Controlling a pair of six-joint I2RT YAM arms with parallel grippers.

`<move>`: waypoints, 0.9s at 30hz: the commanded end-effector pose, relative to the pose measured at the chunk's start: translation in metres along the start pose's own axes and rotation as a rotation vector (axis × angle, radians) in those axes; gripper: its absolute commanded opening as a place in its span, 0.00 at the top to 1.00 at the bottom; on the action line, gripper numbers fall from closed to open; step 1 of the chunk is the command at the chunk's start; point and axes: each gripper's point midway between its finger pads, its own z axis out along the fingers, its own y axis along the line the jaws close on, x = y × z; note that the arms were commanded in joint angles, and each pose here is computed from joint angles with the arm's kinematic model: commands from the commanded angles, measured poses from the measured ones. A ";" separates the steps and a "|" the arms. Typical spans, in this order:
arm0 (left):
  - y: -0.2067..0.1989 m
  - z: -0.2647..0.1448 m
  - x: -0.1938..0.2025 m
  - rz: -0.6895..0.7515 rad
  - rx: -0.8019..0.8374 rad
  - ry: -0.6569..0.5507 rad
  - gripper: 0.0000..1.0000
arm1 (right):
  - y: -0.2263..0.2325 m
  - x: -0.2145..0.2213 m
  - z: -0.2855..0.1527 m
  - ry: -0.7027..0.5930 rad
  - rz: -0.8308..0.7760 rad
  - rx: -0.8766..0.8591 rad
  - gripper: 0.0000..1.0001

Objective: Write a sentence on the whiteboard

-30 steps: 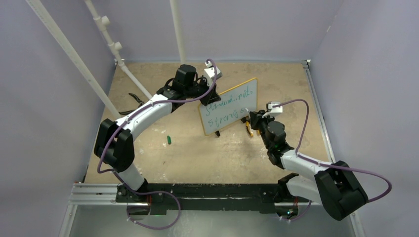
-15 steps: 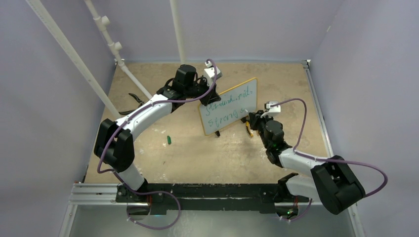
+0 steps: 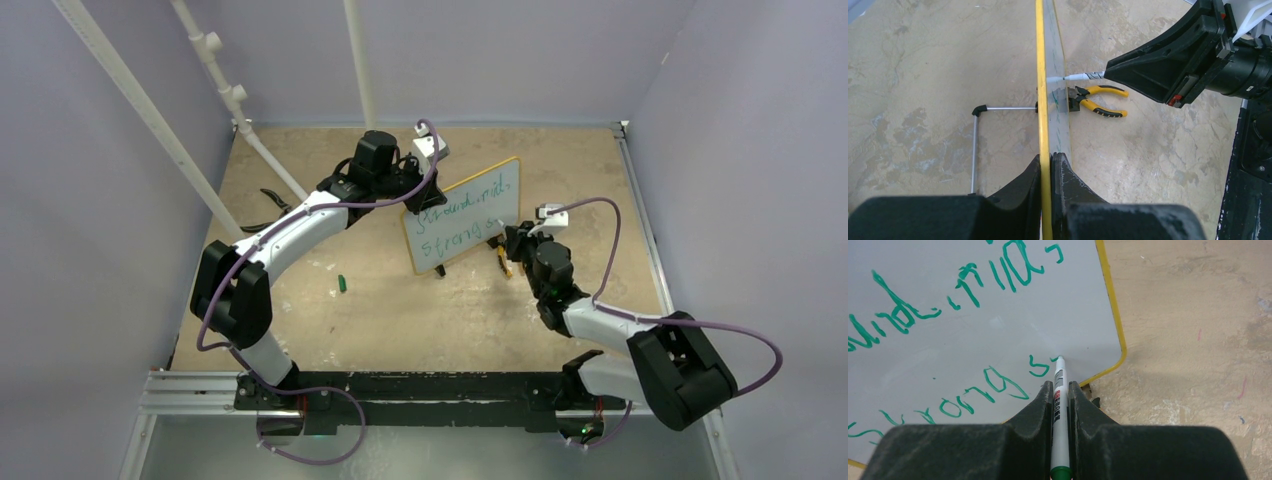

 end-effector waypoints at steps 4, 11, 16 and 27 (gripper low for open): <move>-0.003 -0.004 0.020 0.013 0.013 0.057 1.00 | 0.004 -0.030 0.007 -0.100 0.029 0.008 1.00; -0.002 -0.004 0.020 0.013 0.011 0.058 1.00 | 0.014 -0.036 0.005 -0.129 0.014 -0.050 1.00; -0.002 -0.004 0.020 0.014 0.011 0.058 1.00 | 0.020 -0.036 0.003 -0.130 0.003 -0.090 1.00; -0.002 -0.005 0.019 0.017 0.008 0.056 1.00 | 0.029 -0.019 0.010 -0.049 -0.013 -0.133 1.00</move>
